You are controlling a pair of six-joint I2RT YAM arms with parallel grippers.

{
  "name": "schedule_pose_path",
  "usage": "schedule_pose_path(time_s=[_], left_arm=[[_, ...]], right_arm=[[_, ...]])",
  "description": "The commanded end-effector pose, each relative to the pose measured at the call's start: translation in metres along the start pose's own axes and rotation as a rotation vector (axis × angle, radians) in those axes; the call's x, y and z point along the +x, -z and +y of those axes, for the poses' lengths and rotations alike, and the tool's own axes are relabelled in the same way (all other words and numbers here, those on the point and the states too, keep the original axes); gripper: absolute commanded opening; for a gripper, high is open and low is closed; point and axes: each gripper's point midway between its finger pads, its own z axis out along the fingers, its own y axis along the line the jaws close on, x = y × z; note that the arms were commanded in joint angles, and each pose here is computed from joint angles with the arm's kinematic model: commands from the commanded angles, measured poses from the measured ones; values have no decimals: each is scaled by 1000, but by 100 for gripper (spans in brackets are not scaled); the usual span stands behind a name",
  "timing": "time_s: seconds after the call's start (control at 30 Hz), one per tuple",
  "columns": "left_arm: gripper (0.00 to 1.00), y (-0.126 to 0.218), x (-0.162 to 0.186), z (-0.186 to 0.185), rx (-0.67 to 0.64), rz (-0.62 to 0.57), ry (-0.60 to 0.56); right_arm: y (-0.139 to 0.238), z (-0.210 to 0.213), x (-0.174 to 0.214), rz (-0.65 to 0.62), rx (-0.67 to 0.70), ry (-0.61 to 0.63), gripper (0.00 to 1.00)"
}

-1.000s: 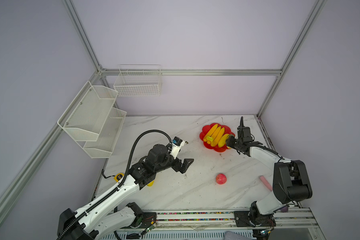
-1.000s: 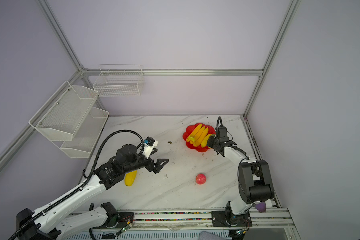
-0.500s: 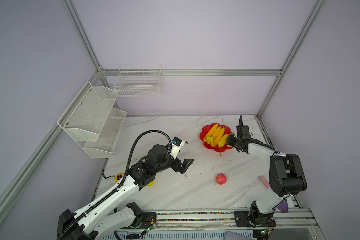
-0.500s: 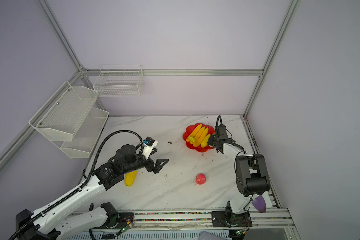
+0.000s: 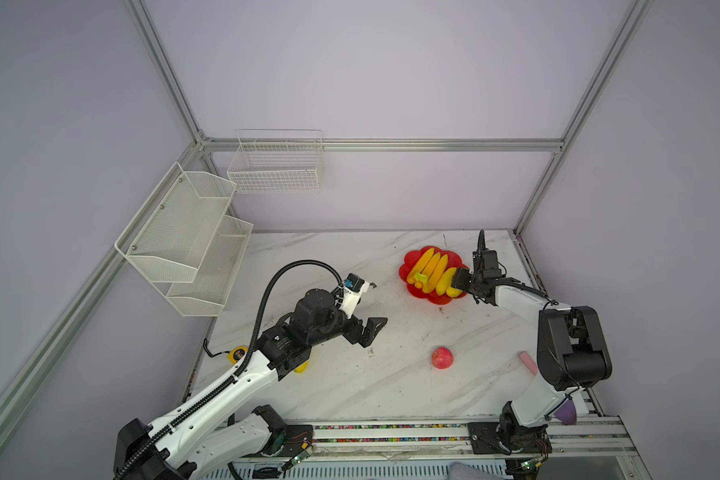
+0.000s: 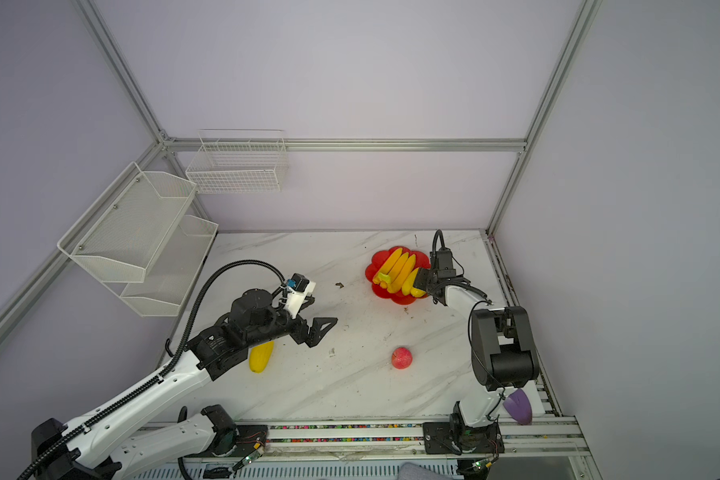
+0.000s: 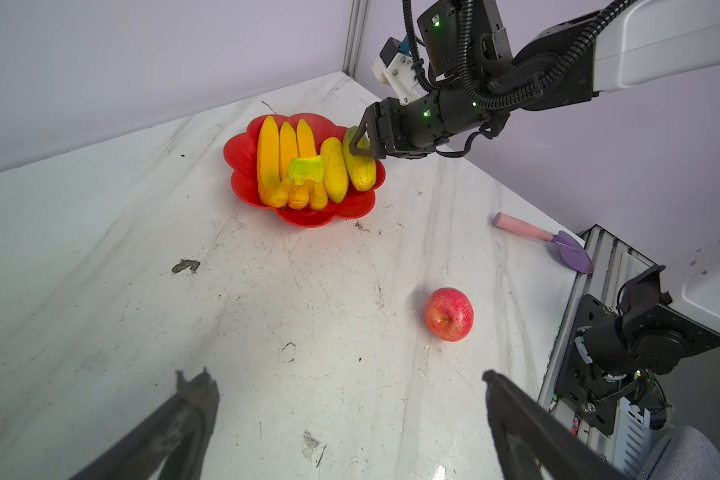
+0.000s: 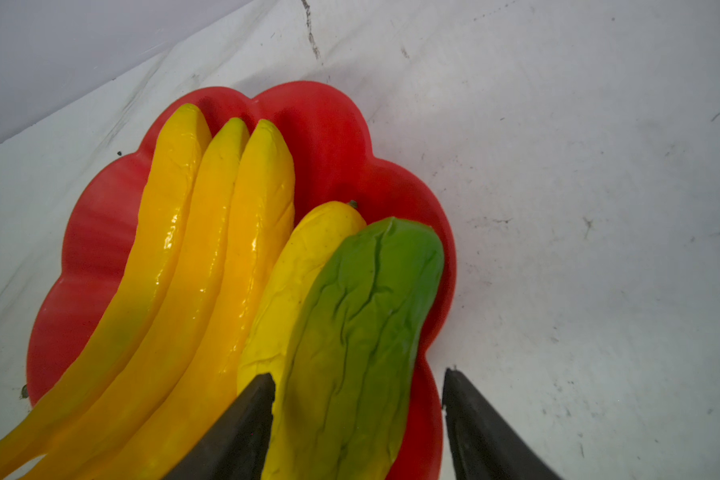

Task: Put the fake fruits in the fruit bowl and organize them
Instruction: 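Grasp the yellow mango with the left gripper while the right gripper withdraws from the bowl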

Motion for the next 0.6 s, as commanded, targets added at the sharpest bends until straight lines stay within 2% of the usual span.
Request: schedule_pose_path(time_s=[0.0, 0.1, 0.23, 0.3, 0.37, 0.47, 0.57], left_arm=[[100, 13, -37, -7, 4, -89, -20], [100, 17, -31, 12, -106, -73, -10], [100, 32, 2, 69, -432, 16, 23], [100, 40, 25, 95, -593, 78, 84], [100, 50, 56, 120, -741, 185, 153], [100, 61, 98, 139, -894, 297, 291], [100, 64, 128, 140, -942, 382, 385]], right_arm=[[22, 8, -30, -91, -15, 2, 68], [53, 13, -50, -169, -34, 3, 69], [96, 29, -59, -218, -99, 67, 73], [113, 45, -51, -222, -145, 135, 73], [124, 73, -30, -192, -237, 208, 74], [143, 125, 19, -123, -413, 310, 75], [171, 169, 73, -46, -625, 351, 79]])
